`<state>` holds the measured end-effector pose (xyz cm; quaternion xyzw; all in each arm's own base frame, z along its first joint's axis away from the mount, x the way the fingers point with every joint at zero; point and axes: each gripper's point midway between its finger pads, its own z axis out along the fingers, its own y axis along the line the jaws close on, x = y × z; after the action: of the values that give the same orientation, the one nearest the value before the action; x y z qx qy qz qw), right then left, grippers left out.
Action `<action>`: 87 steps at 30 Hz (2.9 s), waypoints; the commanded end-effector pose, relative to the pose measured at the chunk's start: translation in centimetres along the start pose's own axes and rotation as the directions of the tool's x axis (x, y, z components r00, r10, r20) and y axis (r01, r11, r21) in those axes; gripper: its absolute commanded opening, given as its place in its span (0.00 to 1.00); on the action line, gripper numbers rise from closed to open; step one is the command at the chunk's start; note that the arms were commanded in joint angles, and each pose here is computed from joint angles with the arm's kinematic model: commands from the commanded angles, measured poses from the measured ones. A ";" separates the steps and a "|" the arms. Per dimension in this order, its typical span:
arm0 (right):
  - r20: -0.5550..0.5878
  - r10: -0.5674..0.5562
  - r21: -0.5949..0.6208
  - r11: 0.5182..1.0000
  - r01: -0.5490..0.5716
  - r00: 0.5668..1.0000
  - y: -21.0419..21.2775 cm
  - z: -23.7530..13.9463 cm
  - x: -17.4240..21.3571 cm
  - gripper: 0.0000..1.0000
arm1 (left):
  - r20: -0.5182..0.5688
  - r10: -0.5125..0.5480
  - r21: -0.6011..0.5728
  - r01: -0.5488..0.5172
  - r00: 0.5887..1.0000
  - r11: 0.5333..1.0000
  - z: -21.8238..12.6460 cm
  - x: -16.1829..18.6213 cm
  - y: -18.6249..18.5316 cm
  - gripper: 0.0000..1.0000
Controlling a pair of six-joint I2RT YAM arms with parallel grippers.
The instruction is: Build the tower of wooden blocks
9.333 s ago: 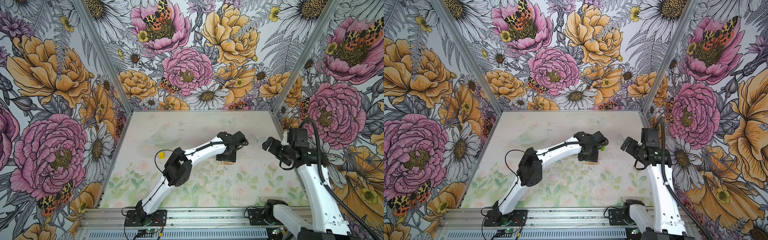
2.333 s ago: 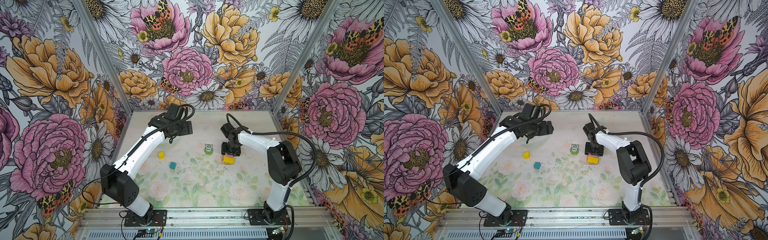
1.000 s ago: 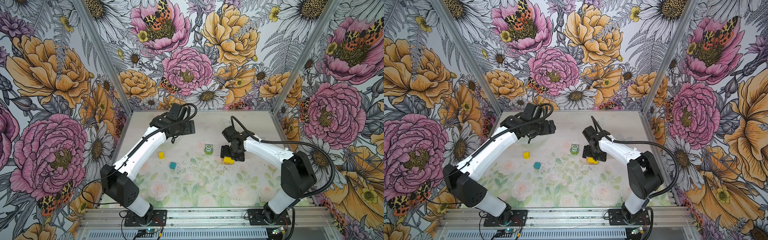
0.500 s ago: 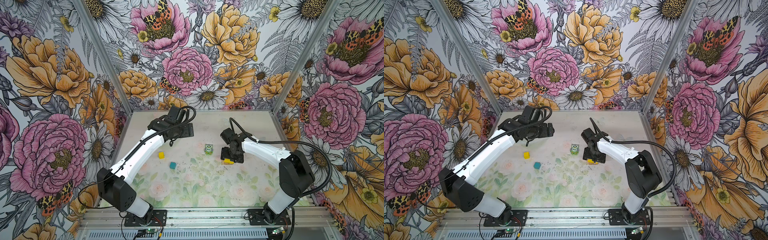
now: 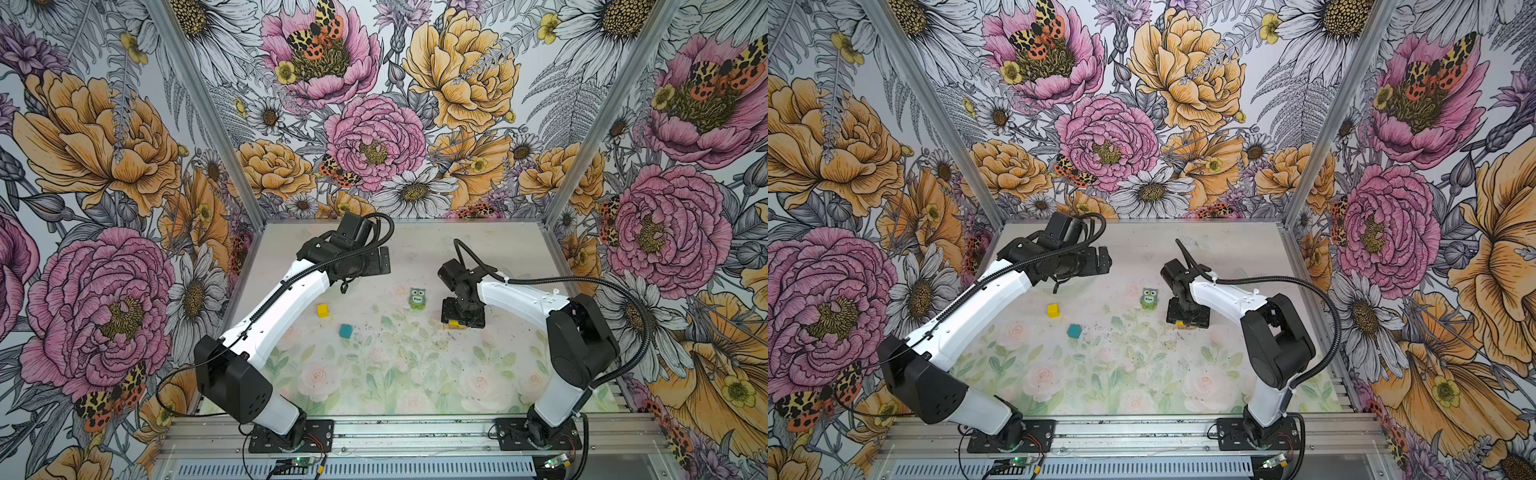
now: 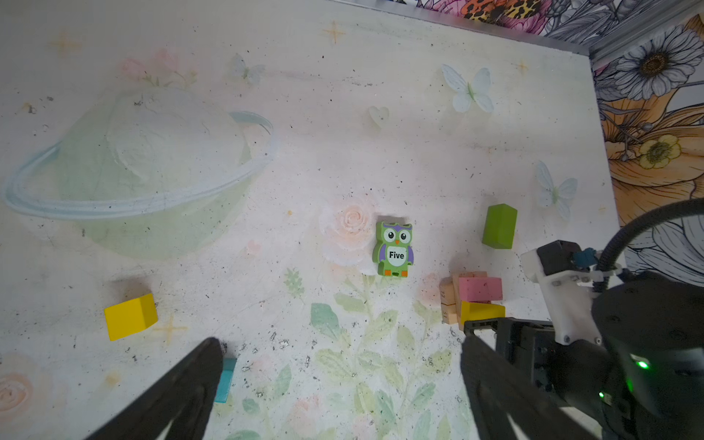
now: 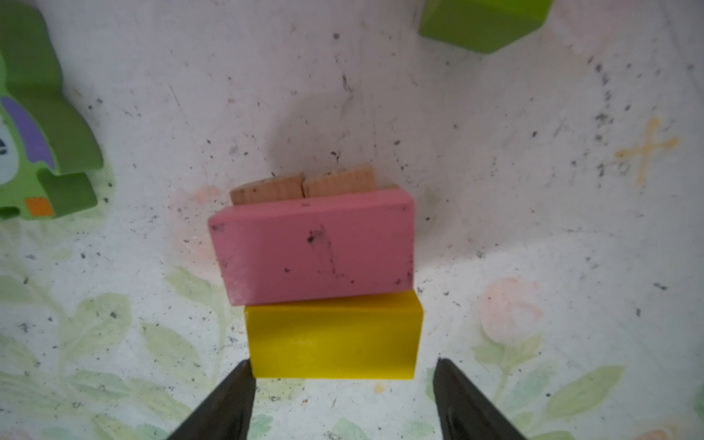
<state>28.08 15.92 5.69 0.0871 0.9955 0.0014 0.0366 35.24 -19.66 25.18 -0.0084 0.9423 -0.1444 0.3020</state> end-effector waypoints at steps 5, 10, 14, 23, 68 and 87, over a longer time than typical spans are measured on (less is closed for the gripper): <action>0.032 -0.018 -0.003 1.000 0.018 0.999 0.4 -0.1 -1.5 0.72 | 0.036 0.033 0.055 -0.035 0.999 0.998 -1.1 -0.3 -1.3 0.99; 0.031 -0.024 -0.006 1.000 0.024 0.999 0.2 -0.2 -1.8 0.68 | 0.053 0.044 0.103 -0.050 0.998 0.993 -1.5 0.0 -1.9 0.99; 0.032 -0.032 -0.013 0.999 0.032 0.999 0.3 -0.1 -1.9 0.67 | 0.063 0.031 0.136 -0.039 0.998 0.990 -1.8 0.2 -1.9 0.99; 0.029 -0.051 -0.037 0.998 0.052 0.998 0.7 -0.3 -2.0 0.60 | 0.070 -0.012 0.147 0.002 0.997 0.989 -2.1 1.3 -0.6 0.99; 0.086 -0.071 -0.072 0.994 0.077 0.994 1.7 -3.9 -7.9 0.33 | 0.137 -0.036 0.176 0.011 0.990 0.984 -3.2 -0.9 -1.6 0.99; 0.019 -0.092 -0.042 0.995 0.093 0.996 2.0 -0.8 -8.1 0.24 | 0.119 -0.038 0.176 0.017 0.992 0.984 -1.7 -1.4 -1.4 0.99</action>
<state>35.64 16.38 7.06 0.0473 0.9977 0.0225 0.0425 34.51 -19.98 25.74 -0.0133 0.9178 -0.2117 0.3355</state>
